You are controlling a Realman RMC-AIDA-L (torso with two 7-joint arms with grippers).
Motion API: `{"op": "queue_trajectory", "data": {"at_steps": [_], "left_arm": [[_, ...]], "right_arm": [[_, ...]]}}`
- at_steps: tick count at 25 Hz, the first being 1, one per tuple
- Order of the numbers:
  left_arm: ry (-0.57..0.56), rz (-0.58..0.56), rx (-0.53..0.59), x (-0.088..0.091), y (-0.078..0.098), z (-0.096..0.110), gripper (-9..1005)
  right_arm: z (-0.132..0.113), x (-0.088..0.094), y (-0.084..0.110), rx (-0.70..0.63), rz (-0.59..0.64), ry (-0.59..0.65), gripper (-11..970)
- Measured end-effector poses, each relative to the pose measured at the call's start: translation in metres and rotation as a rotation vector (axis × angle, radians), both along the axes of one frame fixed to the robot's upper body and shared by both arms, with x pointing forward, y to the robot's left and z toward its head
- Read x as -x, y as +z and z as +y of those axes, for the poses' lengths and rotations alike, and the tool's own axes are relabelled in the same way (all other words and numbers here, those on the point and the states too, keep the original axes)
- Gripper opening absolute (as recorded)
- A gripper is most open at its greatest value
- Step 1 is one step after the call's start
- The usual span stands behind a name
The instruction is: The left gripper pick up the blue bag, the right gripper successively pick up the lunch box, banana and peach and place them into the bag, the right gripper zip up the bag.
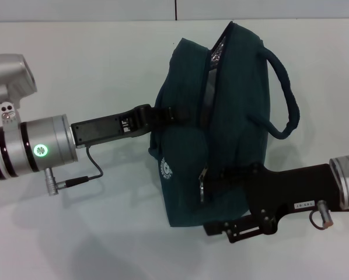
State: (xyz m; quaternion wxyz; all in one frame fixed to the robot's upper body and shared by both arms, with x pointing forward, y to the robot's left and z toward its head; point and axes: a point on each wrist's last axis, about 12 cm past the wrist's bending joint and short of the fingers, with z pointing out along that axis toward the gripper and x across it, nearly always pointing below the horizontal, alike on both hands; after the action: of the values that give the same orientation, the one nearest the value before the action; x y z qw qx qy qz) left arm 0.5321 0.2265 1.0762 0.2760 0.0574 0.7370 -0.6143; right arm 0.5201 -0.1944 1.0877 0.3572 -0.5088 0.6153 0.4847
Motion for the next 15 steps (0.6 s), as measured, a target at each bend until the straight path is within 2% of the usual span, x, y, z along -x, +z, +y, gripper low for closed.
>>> {"op": "queue_trajectory", "data": {"at_steps": [5,15], "left_arm": [[0.006,0.002,-0.001,0.0016,-0.0012,0.0025,39],[0.009,0.001,0.0,0.002,-0.0016,0.003,40]], "right_arm": [[-0.0089,-0.0036,-0.0008,-0.004,-0.001,-0.058,801],[-0.0095,-0.0058,-0.0037,0.002,0.0,-0.092,765]]}}
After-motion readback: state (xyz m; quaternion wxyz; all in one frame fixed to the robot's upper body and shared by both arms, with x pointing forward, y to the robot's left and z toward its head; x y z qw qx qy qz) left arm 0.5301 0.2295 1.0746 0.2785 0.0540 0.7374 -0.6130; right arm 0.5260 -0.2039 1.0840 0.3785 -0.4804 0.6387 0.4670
